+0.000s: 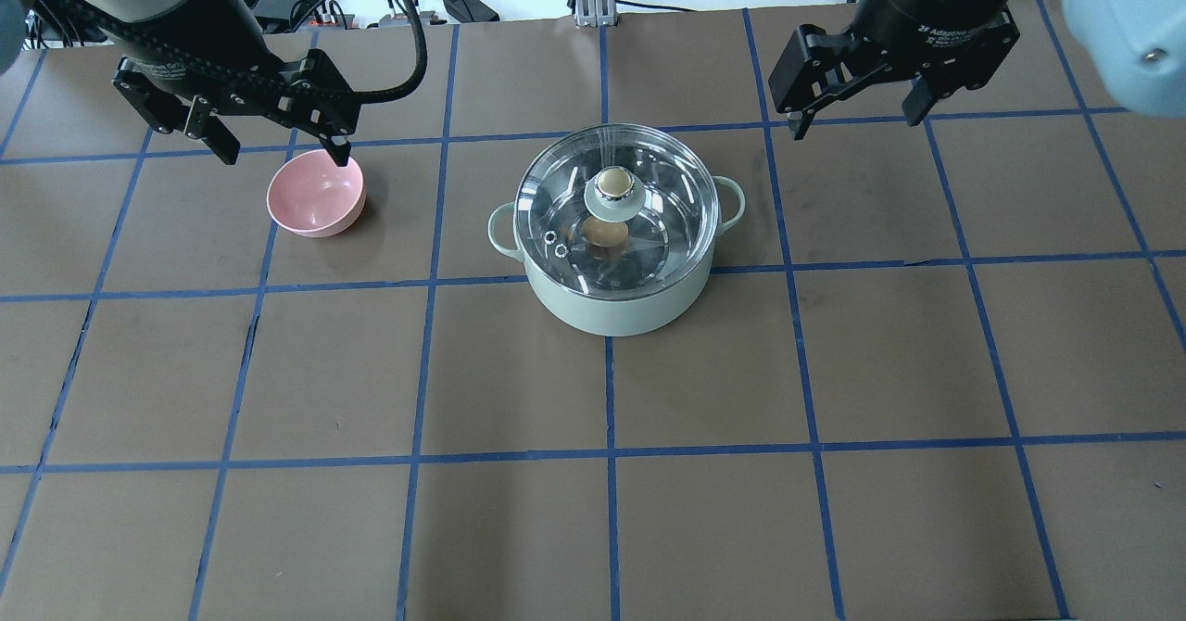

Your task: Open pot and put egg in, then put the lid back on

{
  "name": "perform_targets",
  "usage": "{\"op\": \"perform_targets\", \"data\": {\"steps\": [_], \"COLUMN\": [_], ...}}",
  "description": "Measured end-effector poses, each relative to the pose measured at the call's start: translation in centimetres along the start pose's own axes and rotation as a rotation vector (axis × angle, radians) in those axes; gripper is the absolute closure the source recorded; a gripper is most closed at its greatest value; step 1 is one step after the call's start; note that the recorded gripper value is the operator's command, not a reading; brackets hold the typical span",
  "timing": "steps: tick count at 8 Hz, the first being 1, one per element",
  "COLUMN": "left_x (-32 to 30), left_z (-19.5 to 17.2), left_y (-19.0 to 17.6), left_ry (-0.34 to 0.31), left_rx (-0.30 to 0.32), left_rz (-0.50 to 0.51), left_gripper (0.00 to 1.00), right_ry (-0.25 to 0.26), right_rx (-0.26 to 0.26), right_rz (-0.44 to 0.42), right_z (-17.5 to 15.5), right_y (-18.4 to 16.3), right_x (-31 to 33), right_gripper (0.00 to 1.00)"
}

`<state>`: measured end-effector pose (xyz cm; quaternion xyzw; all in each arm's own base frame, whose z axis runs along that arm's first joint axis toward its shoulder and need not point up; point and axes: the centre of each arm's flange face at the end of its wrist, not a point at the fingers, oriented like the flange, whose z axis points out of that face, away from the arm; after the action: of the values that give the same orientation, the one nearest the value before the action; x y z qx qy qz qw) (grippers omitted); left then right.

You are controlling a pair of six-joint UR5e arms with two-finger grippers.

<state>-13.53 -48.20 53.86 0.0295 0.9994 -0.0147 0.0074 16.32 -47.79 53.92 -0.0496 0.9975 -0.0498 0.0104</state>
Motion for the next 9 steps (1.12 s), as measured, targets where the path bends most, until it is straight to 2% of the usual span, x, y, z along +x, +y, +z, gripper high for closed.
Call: {"op": "perform_targets", "data": {"steps": [9], "left_x": [0.03], "left_z": [-0.06], "left_y": [0.08], "left_ry": [-0.001], "left_rx": [0.0], "left_rz": [0.002], "left_gripper": [0.0], "right_ry": [0.009], "right_rx": [-0.021], "right_rz": [-0.012], "right_z": [0.74], "right_y": [0.2], "right_x": [0.01], "right_gripper": [0.0]}}
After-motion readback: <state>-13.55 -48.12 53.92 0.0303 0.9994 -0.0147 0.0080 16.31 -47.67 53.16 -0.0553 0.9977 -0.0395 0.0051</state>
